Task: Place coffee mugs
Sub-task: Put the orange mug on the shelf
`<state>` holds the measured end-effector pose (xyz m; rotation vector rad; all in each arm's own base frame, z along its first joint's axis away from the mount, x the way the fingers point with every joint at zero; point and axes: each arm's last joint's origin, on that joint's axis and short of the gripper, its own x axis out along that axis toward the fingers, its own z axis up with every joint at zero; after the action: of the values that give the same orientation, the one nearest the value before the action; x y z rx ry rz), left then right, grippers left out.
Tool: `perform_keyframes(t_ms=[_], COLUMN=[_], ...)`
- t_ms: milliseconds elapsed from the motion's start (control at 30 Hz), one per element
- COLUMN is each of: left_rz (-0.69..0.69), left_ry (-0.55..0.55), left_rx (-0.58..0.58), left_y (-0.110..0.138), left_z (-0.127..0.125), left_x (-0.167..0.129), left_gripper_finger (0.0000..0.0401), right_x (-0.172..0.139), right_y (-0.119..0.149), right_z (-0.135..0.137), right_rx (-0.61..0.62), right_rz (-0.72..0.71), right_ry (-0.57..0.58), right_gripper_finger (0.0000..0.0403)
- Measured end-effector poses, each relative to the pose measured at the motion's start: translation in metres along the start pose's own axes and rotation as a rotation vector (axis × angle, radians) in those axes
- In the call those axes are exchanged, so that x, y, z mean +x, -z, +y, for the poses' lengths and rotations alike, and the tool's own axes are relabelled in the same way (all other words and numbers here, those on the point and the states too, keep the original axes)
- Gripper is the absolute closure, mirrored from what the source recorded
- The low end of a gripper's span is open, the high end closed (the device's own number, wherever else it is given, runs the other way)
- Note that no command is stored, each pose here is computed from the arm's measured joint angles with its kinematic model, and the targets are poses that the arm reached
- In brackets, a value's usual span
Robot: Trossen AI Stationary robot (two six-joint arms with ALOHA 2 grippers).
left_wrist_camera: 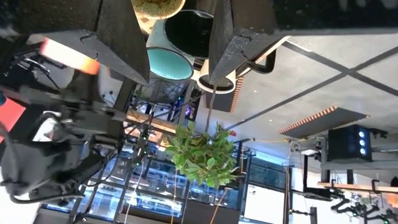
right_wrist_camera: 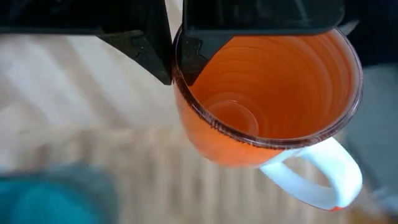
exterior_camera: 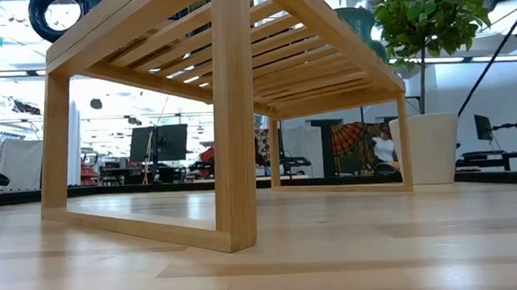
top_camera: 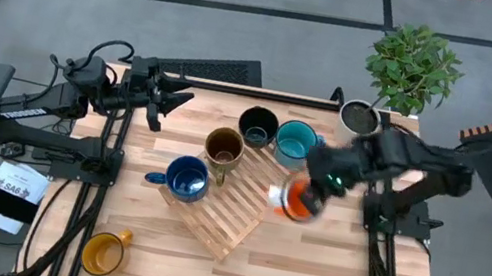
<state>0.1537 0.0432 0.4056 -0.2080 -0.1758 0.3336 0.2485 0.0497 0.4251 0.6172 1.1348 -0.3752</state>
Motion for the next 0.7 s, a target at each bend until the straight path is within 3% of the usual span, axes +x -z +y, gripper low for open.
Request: perform_keyframes(t_ms=[200,600,700], left_rz=[0.000,0.000,0.000], left_ry=[0.000,0.000,0.000], left_rx=[-0.001,-0.002,-0.004], left_y=[0.000,0.000,0.000], left_z=[0.000,0.000,0.000], left_x=[0.000,0.000,0.000], left_gripper_finger=[0.0252,0.0252,0.0252], right_x=[0.023,0.055,0.059], right_y=[-0.030,-0.045,-0.047], right_z=[-0.002,0.005,0.006], right_rx=[-0.003,-0.043,-0.044], right_rz=[-0.009,0.066,0.063], right_ry=[0.077,0.118,0.118], right_gripper_finger=[0.0370,0.0369,0.0350])
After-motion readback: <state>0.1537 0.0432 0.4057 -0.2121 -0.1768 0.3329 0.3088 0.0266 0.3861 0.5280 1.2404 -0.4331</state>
